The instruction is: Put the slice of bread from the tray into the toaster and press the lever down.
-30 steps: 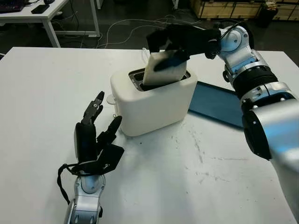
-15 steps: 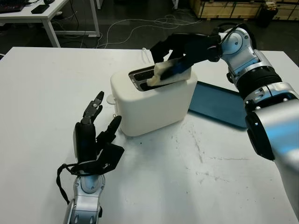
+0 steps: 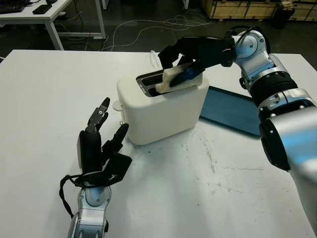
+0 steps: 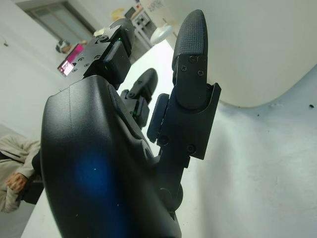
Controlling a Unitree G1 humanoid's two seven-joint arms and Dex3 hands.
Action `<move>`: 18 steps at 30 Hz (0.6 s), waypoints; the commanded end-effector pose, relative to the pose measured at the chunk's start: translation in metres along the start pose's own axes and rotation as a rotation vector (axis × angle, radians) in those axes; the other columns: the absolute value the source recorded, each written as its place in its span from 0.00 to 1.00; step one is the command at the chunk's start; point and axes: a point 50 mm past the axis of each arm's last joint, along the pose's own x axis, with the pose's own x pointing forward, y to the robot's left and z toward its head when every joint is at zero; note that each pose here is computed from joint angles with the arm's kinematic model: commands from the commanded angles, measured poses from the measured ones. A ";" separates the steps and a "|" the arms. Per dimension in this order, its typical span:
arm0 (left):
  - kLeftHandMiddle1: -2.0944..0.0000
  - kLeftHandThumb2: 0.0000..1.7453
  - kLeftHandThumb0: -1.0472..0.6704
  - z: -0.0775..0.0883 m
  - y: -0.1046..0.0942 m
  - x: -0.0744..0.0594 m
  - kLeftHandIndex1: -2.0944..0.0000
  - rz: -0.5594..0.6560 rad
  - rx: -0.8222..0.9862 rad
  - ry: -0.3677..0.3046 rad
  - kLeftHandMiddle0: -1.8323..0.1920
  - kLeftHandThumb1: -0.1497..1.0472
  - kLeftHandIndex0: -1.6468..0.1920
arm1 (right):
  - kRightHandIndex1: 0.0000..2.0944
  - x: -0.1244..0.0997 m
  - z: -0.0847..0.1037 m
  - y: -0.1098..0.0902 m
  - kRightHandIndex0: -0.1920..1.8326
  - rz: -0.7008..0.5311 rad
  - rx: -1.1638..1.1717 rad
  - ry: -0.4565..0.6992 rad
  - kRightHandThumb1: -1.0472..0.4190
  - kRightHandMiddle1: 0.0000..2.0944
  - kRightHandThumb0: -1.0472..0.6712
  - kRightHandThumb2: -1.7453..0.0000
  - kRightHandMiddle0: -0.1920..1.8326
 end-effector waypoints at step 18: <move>0.85 0.19 0.23 0.002 0.001 0.001 1.00 0.019 0.005 -0.021 0.67 0.89 0.63 | 0.83 -0.015 0.009 -0.022 0.65 -0.100 -0.026 -0.032 0.09 0.83 0.33 0.88 0.55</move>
